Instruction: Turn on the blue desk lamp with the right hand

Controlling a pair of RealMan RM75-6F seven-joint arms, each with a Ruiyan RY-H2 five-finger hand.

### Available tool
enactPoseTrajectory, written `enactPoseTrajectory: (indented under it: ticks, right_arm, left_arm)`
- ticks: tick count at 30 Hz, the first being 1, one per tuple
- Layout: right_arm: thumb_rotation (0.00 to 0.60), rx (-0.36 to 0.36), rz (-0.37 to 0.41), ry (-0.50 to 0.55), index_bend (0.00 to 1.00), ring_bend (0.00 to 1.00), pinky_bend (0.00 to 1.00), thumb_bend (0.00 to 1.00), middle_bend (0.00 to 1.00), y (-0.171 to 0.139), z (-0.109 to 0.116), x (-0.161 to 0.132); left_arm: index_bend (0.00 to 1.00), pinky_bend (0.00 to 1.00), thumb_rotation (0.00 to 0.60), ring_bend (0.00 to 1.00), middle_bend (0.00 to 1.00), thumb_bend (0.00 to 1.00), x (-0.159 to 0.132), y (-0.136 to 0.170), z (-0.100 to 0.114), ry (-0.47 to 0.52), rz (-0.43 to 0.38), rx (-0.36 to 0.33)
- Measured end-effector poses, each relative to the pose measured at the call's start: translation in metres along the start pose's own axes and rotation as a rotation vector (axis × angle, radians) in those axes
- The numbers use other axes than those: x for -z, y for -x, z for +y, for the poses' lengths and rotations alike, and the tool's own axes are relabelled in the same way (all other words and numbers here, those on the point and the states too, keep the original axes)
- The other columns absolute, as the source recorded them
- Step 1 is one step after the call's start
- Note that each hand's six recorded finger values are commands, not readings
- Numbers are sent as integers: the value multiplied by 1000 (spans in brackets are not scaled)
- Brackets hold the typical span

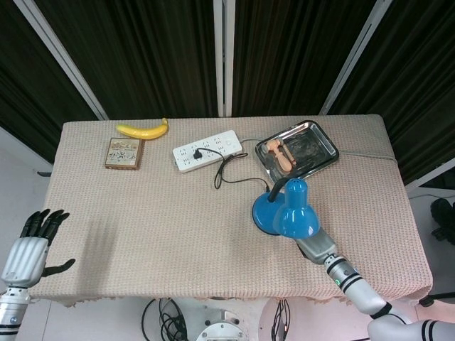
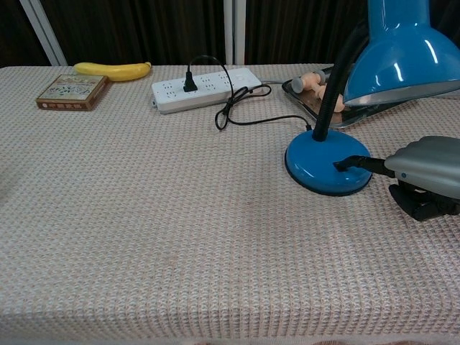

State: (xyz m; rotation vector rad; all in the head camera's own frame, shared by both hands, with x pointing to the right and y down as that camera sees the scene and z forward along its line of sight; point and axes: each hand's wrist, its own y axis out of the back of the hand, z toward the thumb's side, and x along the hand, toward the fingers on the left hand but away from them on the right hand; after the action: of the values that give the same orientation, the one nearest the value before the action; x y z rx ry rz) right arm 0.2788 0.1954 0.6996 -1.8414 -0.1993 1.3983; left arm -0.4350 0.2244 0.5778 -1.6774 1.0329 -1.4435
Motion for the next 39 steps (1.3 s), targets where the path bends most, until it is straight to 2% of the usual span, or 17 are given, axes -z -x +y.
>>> enactPoseTrajectory:
  ticks: [11, 17, 21, 24, 28, 34, 36, 38, 39]
  right_arm:
    - [600, -17, -10, 12, 55, 995, 988, 816, 1000, -3, -8, 0]
    - [600, 57, -14, 25, 46, 995, 987, 810, 1000, -8, 8, 3]
    - [600, 120, -41, 28, 46, 995, 988, 807, 1000, -20, 20, 15]
    - [600, 160, -88, 37, 46, 994, 986, 800, 1000, -35, 26, 33]
    - [600, 217, -176, 67, 55, 969, 934, 787, 1000, -63, 30, 63]
    - [600, 300, -362, 140, 84, 954, 916, 782, 997, -121, 24, 120]
    - [600, 329, -421, 159, 84, 873, 830, 732, 916, -139, 19, 138]
    - [600, 373, -467, 171, 70, 703, 650, 658, 727, -156, 17, 154]
    - [600, 395, -484, 174, 49, 587, 544, 608, 605, -163, 16, 160]
  left_arm:
    - [124, 0, 600, 0, 77, 29, 0, 1, 1, 0, -1, -3]
    - [124, 0, 600, 0, 77, 29, 0, 1, 3, 0, -1, -9]
    - [123, 0, 600, 0, 77, 28, -1, 1, 3, 0, -2, -11]
    - [123, 0, 600, 0, 77, 29, -1, 1, 4, 2, -2, -13]
    - [124, 0, 600, 0, 77, 28, -2, 1, 3, 0, -3, -11]
    - [123, 0, 600, 0, 77, 29, -7, -2, 3, 1, -18, -15]
    - [123, 0, 600, 0, 77, 29, -9, -2, 4, 0, -22, -17]
    - [123, 0, 600, 0, 77, 28, -11, -3, 4, -5, -26, -18]
    - [124, 0, 600, 0, 77, 29, -12, -4, 4, -8, -28, -19]
